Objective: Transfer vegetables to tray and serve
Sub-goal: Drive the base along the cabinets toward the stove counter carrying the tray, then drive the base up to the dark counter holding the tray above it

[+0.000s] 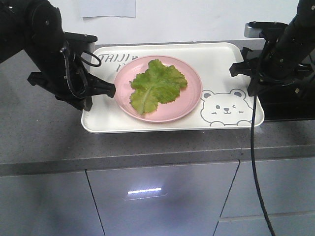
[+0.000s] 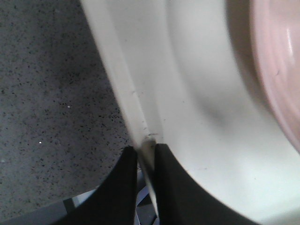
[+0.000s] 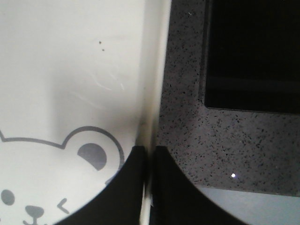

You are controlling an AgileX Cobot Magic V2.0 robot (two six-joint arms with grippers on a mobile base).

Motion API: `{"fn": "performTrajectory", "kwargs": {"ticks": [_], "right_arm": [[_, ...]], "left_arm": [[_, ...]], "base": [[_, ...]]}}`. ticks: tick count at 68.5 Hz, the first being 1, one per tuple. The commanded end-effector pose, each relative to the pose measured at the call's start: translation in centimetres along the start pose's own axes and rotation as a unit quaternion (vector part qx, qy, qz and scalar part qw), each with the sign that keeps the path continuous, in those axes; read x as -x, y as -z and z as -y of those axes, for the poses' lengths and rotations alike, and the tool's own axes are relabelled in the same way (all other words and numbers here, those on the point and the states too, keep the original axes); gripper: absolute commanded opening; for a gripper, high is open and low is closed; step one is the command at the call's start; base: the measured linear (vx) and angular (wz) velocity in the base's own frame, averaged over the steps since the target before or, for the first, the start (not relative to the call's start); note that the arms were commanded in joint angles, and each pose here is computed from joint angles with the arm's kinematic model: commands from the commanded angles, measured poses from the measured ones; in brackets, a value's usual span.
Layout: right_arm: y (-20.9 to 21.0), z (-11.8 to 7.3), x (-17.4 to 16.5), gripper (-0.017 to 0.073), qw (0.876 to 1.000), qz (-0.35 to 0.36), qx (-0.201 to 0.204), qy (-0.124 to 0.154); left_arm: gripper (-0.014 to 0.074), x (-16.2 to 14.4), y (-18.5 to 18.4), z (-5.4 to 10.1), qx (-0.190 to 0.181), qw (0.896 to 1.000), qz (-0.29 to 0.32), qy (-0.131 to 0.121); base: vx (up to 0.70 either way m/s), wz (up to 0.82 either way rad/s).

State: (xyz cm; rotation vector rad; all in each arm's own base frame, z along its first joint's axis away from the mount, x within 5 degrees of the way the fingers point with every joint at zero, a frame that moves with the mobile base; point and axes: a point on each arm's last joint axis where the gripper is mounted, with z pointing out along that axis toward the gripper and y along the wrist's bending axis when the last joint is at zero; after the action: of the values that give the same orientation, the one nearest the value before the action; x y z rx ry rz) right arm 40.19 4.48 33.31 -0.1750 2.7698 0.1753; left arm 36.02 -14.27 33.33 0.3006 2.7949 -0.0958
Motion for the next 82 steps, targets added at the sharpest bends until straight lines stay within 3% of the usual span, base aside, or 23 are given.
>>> {"fn": "performTrajectory", "kwargs": {"ticks": [1, 82], "right_arm": [[3.46, -1.02, -0.13, -0.0006, 0.999, 0.039, 0.025, 0.012], [3.46, -1.02, -0.13, -0.0006, 0.999, 0.039, 0.025, 0.012]], "left_arm": [[-0.0006, 0.08, 3.42, 0.94, -0.037, 0.997, 0.060, -0.013], [-0.0006, 0.08, 3.42, 0.94, -0.037, 0.997, 0.060, -0.013]], "base": [[0.07, 0.03], [0.05, 0.06]]}}
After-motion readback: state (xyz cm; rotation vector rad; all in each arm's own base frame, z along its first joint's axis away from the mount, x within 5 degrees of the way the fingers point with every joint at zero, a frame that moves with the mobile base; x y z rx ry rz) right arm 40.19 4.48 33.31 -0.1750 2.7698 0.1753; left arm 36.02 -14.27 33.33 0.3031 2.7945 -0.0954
